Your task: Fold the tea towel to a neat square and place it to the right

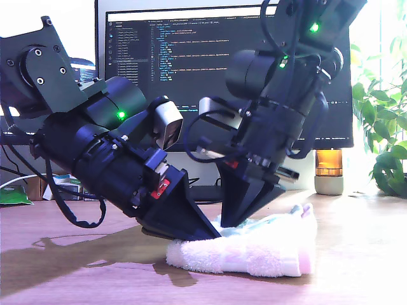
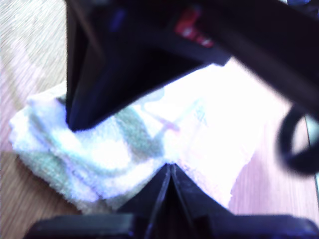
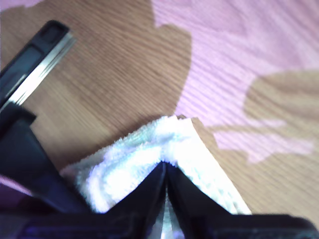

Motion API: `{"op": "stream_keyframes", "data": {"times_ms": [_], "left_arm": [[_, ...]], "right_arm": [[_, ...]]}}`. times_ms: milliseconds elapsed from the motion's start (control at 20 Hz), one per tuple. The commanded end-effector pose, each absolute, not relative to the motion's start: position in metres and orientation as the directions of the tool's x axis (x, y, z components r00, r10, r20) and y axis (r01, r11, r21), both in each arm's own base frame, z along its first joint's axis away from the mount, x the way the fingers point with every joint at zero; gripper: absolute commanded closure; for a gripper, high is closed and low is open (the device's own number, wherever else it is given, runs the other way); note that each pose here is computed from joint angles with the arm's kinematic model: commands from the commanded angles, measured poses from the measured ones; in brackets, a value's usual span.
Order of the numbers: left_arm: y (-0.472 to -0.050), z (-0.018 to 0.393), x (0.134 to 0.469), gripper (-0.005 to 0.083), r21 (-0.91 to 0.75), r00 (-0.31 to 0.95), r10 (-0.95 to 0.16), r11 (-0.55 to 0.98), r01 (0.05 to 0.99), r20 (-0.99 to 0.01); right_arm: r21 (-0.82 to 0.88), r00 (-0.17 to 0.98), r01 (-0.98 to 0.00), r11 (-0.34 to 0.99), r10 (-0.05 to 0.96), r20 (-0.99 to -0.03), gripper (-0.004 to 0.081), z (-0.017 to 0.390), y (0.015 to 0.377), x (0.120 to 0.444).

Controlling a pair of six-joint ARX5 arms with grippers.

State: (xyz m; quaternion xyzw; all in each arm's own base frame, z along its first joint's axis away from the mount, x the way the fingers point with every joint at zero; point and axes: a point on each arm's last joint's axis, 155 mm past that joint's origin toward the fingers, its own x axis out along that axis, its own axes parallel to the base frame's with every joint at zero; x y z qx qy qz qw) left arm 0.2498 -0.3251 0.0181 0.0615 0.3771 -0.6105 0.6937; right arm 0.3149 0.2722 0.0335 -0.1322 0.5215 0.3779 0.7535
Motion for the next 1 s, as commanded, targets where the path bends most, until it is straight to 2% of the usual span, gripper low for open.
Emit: {"op": "stream_keyframes", "data": {"times_ms": [0,350,600,700,850,950], "left_arm": [[-0.304,-0.009,0.235,0.0795,-0.419,-0.054,-0.752,0.305,0.855,-0.657],[-0.310,0.040,0.245,0.0795,-0.348,0.020,-0.801,0.283,0.894,-0.598],[-0.311,0.066,0.245,0.0795,-0.329,0.043,-0.822,0.275,0.903,-0.568],[-0.307,0.074,0.244,0.0795,-0.324,0.053,-0.821,0.282,0.903,-0.568],[-0.299,0.085,0.254,0.0795,-0.267,0.128,-0.810,0.331,0.905,-0.572],[-0.293,0.091,0.257,0.0795,-0.223,0.180,-0.804,0.360,0.906,-0.567]], "right_arm": [[0.158,0.226,-0.750,0.643,0.473,-0.851,0.0783,0.067,0.275,0.316],[0.088,0.298,-0.811,0.579,0.536,-0.790,0.0783,0.120,0.273,0.312],[0.129,0.238,-0.845,0.520,0.580,-0.779,0.0783,0.128,0.271,0.286],[0.123,0.249,-0.848,0.516,0.593,-0.766,0.0783,0.123,0.265,0.276],[0.083,0.312,-0.855,0.512,0.636,-0.706,0.0783,0.116,0.255,0.261],[0.037,0.377,-0.859,0.510,0.681,-0.628,0.0783,0.123,0.251,0.254]]}}
